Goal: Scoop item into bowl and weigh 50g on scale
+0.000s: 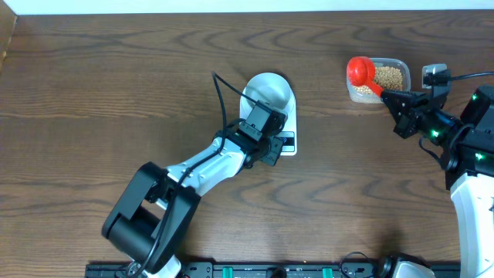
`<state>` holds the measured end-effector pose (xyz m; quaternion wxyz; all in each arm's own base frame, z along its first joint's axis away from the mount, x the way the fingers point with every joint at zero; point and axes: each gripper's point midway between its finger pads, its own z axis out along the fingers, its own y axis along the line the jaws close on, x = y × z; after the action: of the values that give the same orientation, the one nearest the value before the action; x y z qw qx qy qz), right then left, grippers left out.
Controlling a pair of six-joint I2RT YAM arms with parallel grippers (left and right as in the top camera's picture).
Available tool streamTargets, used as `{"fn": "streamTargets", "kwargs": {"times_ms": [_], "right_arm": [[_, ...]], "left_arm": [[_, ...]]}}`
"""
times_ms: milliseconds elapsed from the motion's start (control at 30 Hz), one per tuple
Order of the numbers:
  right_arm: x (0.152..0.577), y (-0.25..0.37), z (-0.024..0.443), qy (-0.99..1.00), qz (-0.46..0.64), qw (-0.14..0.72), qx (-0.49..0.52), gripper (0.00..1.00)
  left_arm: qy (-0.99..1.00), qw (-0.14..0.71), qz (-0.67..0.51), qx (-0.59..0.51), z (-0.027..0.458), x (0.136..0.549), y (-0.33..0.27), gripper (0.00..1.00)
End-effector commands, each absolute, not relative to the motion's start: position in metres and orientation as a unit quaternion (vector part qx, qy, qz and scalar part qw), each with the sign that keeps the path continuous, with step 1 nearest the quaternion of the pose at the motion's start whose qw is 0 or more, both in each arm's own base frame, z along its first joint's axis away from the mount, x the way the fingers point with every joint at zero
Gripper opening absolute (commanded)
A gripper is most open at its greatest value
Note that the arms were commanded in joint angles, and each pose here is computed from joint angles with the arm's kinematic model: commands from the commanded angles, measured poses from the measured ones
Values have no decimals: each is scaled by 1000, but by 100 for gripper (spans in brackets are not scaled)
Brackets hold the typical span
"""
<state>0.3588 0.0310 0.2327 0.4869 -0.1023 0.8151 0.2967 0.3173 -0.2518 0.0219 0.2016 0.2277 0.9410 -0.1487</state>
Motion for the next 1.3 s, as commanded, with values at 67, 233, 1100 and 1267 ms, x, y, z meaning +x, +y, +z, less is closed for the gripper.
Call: {"fn": "streamTargets", "kwargs": {"times_ms": [67, 233, 1100, 1267], "right_arm": [[364, 29, 246, 803, 288, 507, -121, 1], [367, 29, 251, 798, 287, 516, -121, 1], [386, 5, 263, 793, 213, 562, -103, 1], [387, 3, 262, 794, 207, 563, -99, 1]], "left_arm": [[923, 256, -180, 226, 86, 313, -252, 7], [911, 308, -174, 211, 130, 316, -237, 7], [943, 219, -141, 208, 35, 326, -237, 7], [936, 225, -146, 229, 28, 325, -252, 7]]}}
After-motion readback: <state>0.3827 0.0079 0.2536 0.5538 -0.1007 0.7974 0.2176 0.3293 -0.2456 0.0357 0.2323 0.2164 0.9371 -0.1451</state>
